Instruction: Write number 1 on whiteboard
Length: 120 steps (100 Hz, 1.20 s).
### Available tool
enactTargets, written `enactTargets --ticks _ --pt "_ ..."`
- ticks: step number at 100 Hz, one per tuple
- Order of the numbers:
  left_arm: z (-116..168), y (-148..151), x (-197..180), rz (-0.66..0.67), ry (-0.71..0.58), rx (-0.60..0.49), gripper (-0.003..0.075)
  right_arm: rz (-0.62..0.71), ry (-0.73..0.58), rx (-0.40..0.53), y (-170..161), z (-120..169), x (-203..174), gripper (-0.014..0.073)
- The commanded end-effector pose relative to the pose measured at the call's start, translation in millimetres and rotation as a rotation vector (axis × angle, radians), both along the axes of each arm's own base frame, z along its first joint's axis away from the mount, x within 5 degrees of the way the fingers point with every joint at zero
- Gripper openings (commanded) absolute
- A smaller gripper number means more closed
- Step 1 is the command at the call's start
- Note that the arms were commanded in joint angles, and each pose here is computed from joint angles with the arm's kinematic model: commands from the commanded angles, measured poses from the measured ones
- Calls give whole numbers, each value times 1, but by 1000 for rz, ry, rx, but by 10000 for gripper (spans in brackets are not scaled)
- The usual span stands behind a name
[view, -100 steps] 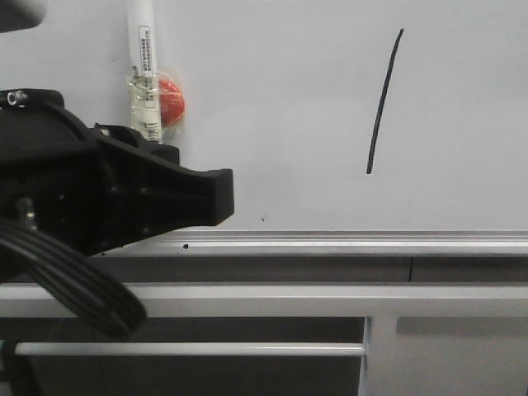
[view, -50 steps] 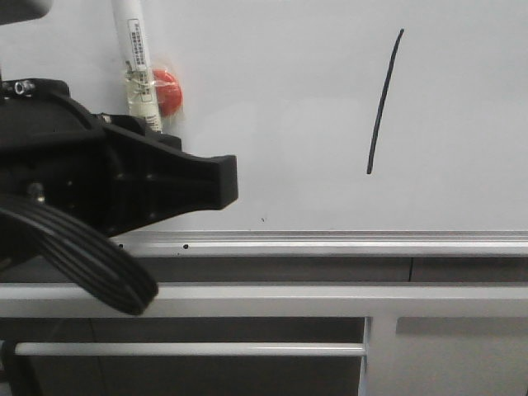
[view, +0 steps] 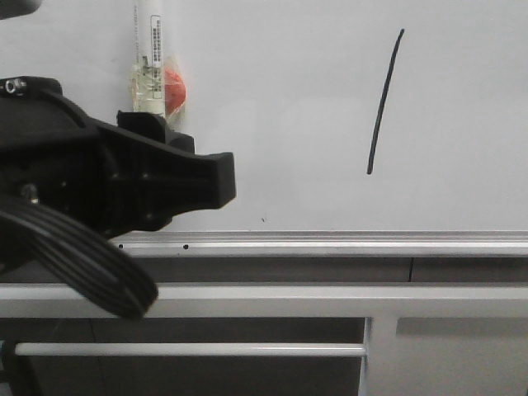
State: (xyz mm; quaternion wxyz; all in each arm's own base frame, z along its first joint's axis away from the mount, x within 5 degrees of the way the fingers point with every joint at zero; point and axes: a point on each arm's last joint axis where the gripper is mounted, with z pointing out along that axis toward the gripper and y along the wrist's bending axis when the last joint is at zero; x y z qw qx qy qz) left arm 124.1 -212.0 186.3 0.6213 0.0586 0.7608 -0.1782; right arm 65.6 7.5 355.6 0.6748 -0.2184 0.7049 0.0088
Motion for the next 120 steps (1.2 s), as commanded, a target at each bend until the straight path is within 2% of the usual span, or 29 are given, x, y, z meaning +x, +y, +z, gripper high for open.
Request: enactTargets --ticks 1,22,31,39,48,52,56,70,82,92,98,102,110,120 --pt "24 8 -5 93 -195 -93 350 12 -63 -9 1 11 0 -63" --pt "24 10 -22 34 -178 -98 347 10 -63 -10 1 11 0 -63" --pt "26 17 -22 72 -160 -106 347 2 -56 -13 0 10 0 -63" --pt "29 24 -21 119 -154 -57 317 -6 -48 -16 -1 9 0 -63" --pt "36 31 -21 136 -188 81 158 -15 -44 -15 -2 9 0 -63" --pt "41 34 -21 139 -203 131 48 -16 -46 -12 -3 9 -1 -63" --pt "45 38 -20 144 -215 166 -24 -16 -50 -9 -4 9 -2 -63" --pt "56 52 -20 172 -220 240 -20 -11 -80 28 -11 11 -10 -63" --pt "63 70 -23 164 -243 207 -20 4 -130 118 -27 10 -28 -63" --pt "71 90 -25 151 -279 152 -20 25 -157 204 -41 -5 -44 -63" --pt "75 102 -26 155 -300 190 -20 48 -143 249 -43 -21 -49 -63" --pt "79 110 -27 166 -306 223 -20 59 -106 252 -40 -29 -47 -64" --pt "88 125 -28 170 -342 360 -20 83 -12 245 -28 -44 -39 -64" --pt "99 148 -30 184 -357 343 -20 204 -85 262 -9 -56 -35 -64"
